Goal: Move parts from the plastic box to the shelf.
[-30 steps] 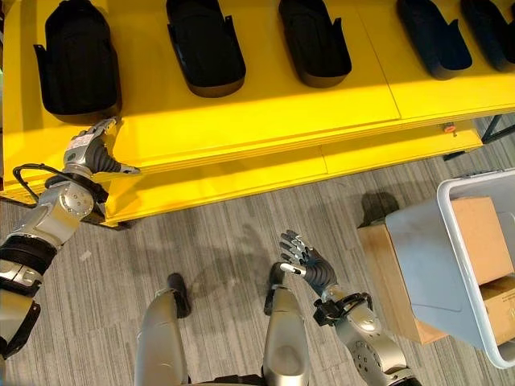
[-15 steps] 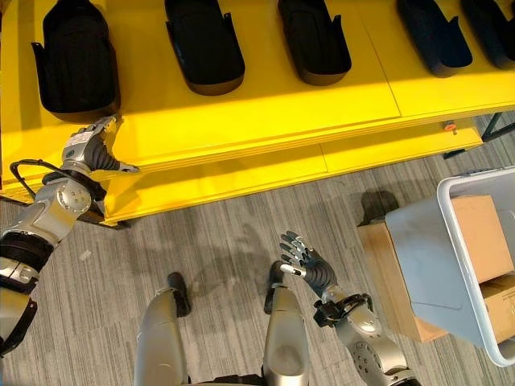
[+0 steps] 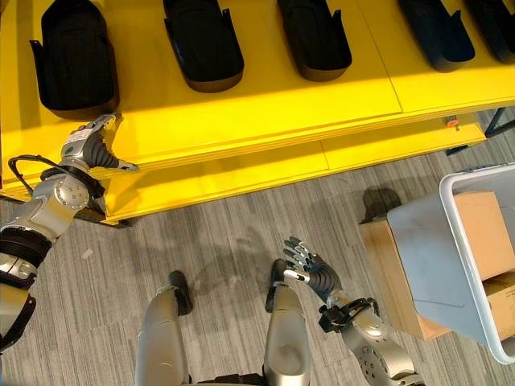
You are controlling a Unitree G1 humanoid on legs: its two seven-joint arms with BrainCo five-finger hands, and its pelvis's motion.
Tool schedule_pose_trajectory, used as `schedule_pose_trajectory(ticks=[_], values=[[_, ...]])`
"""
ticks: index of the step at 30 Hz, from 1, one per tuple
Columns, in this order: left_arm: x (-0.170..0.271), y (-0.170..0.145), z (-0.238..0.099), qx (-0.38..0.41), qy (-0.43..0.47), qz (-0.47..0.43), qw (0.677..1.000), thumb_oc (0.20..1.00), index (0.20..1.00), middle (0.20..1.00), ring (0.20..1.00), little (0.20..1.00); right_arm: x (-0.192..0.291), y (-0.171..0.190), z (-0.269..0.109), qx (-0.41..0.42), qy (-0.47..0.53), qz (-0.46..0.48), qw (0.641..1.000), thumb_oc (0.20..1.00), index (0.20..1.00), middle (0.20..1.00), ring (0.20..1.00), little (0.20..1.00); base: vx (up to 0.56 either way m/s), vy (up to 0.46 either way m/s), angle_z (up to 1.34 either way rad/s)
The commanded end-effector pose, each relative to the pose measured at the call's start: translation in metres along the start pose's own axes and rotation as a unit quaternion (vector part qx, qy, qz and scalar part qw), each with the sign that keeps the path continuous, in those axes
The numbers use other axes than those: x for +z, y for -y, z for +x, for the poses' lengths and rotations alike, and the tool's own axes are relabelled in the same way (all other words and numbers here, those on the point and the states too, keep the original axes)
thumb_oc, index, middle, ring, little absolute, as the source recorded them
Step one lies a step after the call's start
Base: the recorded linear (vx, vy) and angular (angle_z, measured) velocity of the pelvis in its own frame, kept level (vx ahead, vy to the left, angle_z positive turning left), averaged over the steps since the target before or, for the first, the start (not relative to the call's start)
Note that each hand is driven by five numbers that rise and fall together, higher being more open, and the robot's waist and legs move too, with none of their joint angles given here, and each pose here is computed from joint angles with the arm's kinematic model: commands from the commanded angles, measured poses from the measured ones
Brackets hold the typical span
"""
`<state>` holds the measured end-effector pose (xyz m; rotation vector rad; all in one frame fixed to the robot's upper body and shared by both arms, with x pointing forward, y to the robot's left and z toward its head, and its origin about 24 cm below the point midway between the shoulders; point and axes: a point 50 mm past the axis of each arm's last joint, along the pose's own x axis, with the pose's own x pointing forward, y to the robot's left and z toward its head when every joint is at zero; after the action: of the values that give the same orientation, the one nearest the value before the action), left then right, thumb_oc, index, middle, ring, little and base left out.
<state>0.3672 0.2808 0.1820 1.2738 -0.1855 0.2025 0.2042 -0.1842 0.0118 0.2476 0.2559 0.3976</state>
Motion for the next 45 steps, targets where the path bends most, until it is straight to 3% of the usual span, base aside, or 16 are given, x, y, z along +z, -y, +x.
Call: schedule_pose_trajectory(ticks=[1,10,24,25,27,29,30,31,32,33,35,36,37,38,43,45], values=[[-0.018,-0.063,0.015,0.091,-0.054,0.006,0.994,1.0,1.0,1.0,1.0,1.0,0.01,0.002,-0.009,0.008,0.022,-0.011,1.0,1.0,1.0,1.0,1.0,1.0,0.08,0.006,0.0],[-0.005,-0.056,0.014,0.084,-0.021,-0.009,0.996,1.0,1.0,1.0,1.0,1.0,0.011,0.002,-0.01,0.01,0.022,-0.012,1.0,1.0,1.0,1.0,1.0,1.0,-0.01,0.002,0.0],[-0.01,0.04,-0.047,-0.006,-0.021,-0.17,0.985,1.0,1.0,1.0,1.0,1.0,0.018,0.002,-0.004,0.001,0.046,-0.016,0.999,1.0,1.0,1.0,1.0,1.0,0.0,0.0,0.0],[-0.007,0.061,-0.064,-0.022,-0.032,-0.242,0.97,1.0,1.0,1.0,1.0,1.0,0.02,0.001,-0.001,0.0,0.051,-0.017,0.999,1.0,1.0,1.0,1.0,1.0,0.0,0.0,0.0],[-0.007,0.072,-0.076,-0.04,-0.039,-0.274,0.96,1.0,1.0,1.0,1.0,1.0,0.021,0.002,-0.001,-0.003,0.055,-0.018,0.998,1.0,1.0,1.0,1.0,1.0,0.0,0.0,0.0],[-0.008,0.1,-0.105,-0.077,-0.065,-0.379,0.92,1.0,1.0,1.0,1.0,1.0,0.024,0.0,0.001,0.0,0.062,-0.02,0.998,1.0,1.0,1.0,1.0,1.0,0.01,-0.017,0.0],[-0.008,0.1,-0.105,-0.077,-0.065,-0.379,0.92,1.0,1.0,1.0,1.0,1.0,0.024,0.0,0.001,0.0,0.062,-0.02,0.998,1.0,1.0,1.0,1.0,1.0,0.0,0.0,0.0],[-0.007,0.122,-0.126,-0.101,-0.097,-0.446,0.884,1.0,1.0,1.0,1.0,1.0,0.025,-0.001,0.002,0.003,0.067,-0.023,0.998,1.0,1.0,1.0,1.0,1.0,0.0,0.0,0.0],[-0.007,0.122,-0.126,-0.101,-0.097,-0.447,0.884,1.0,1.0,1.0,1.0,1.0,0.025,-0.001,0.002,0.003,0.067,-0.023,0.998,1.0,1.0,1.0,1.0,1.0,0.03,-0.039,0.03],[-0.005,0.136,-0.144,-0.127,-0.114,-0.501,0.849,1.0,1.0,1.0,1.0,1.0,0.027,0.0,0.003,-0.002,0.072,-0.028,0.997,1.0,1.0,1.0,1.0,1.0,0.03,-0.037,0.03],[-0.005,0.139,-0.152,-0.13,-0.122,-0.527,0.831,1.0,1.0,1.0,1.0,1.0,0.027,0.0,0.003,-0.003,0.073,-0.028,0.997,1.0,1.0,1.0,1.0,1.0,0.02,-0.041,0.04],[-0.004,0.152,-0.17,-0.138,-0.156,-0.595,0.776,1.0,1.0,1.0,1.0,1.0,0.027,-0.003,0.004,-0.003,0.078,-0.025,0.997,1.0,1.0,1.0,1.0,1.0,0.01,-0.029,0.03],[-0.004,0.152,-0.17,-0.138,-0.156,-0.595,0.776,1.0,1.0,1.0,1.0,1.0,0.027,-0.003,0.004,-0.003,0.078,-0.025,0.997,1.0,1.0,1.0,1.0,1.0,0.03,-0.071,0.05],[0.001,0.158,-0.185,-0.154,-0.165,-0.625,0.747,1.0,1.0,1.0,1.0,1.0,0.027,-0.005,0.004,-0.003,0.083,-0.023,0.996,1.0,1.0,1.0,1.0,1.0,0.03,-0.065,0.08],[0.008,0.157,-0.212,-0.167,-0.175,-0.688,0.684,1.0,1.0,1.0,1.0,1.0,0.023,-0.008,0.004,-0.015,0.086,-0.01,0.996,1.0,1.0,1.0,1.0,1.0,0.03,-0.078,0.23],[0.009,0.157,-0.215,-0.17,-0.178,-0.696,0.675,1.0,1.0,1.0,1.0,1.0,0.021,-0.008,0.004,-0.017,0.084,-0.008,0.996,1.0,1.0,1.0,1.0,1.0,0.03,-0.058,0.29]])
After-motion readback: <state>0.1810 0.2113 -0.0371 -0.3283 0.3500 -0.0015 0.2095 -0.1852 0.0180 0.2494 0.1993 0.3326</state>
